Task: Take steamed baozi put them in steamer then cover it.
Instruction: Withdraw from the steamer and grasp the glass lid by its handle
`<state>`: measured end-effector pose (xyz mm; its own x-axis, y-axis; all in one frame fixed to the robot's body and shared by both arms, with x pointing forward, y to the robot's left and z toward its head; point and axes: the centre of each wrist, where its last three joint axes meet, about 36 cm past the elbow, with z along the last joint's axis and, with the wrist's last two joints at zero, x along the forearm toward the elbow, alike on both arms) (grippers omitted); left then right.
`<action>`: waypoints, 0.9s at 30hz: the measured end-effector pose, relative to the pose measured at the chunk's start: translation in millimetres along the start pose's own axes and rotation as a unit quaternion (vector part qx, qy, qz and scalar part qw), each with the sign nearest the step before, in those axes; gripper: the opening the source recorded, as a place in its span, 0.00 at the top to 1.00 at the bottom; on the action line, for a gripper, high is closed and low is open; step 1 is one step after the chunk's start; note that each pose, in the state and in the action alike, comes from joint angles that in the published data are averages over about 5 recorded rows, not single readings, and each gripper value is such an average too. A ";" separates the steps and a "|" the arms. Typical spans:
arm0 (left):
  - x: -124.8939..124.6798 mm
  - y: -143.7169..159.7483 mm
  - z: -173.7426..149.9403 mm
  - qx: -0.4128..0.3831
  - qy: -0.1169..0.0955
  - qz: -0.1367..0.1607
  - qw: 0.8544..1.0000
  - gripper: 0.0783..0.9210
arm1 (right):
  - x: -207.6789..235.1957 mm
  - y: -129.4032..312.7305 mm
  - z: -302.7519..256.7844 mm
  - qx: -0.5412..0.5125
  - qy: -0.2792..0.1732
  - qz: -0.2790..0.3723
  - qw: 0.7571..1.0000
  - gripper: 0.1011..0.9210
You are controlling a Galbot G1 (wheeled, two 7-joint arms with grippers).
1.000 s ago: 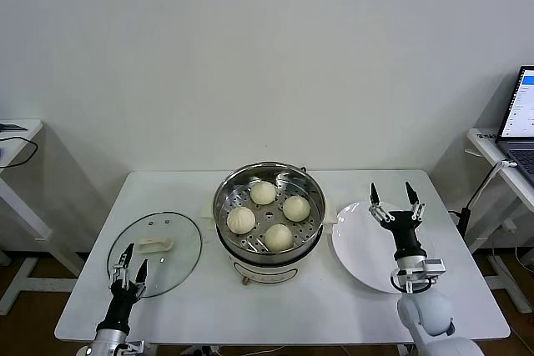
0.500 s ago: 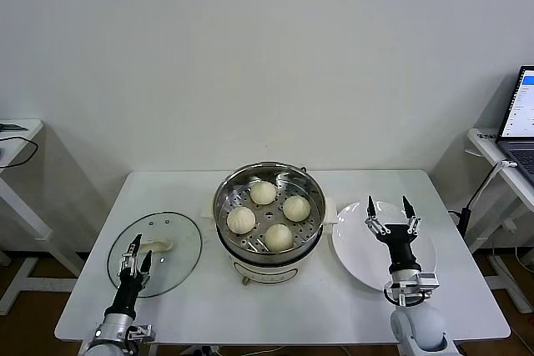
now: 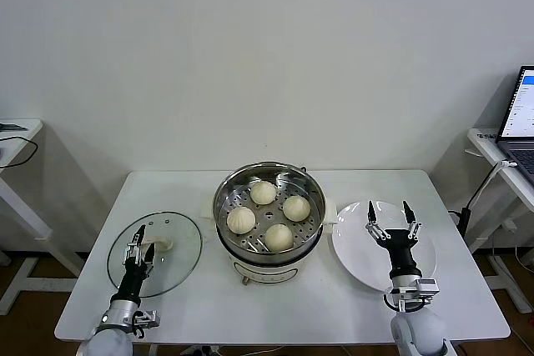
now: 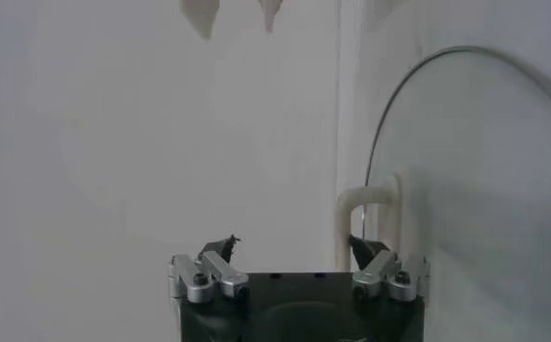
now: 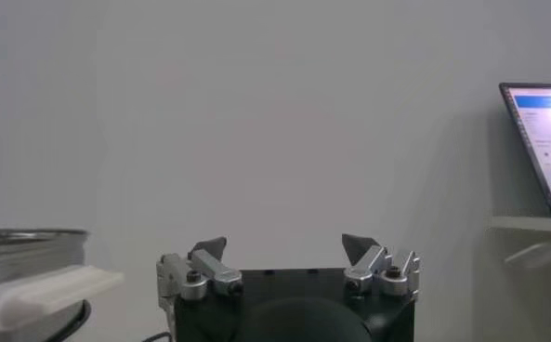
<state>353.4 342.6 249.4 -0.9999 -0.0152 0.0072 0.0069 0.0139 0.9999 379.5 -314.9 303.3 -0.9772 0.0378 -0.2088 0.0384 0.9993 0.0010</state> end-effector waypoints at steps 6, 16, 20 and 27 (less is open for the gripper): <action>-9.9 -2.3 0.7 0.000 0.003 0.001 1.000 0.12 | 1.0 2.8 1.0 0.000 0.000 0.000 1.000 0.12; -21.3 -6.8 3.3 -0.001 0.008 0.010 1.000 0.20 | 0.8 3.8 0.0 0.003 -0.002 -0.001 1.000 0.12; -21.7 -8.3 4.2 0.000 0.008 0.014 1.000 0.34 | 0.5 4.1 -0.1 0.004 -0.003 -0.001 1.000 0.12; -22.2 -11.5 5.2 0.001 0.007 0.021 1.000 0.57 | 0.6 6.6 0.5 0.002 -0.004 0.000 1.000 0.12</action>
<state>375.5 347.9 237.6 -0.9984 -0.0290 0.0484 0.0479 0.0171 0.9987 379.3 -308.3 302.7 -0.9757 0.0382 -0.2158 0.0398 0.9992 -0.0032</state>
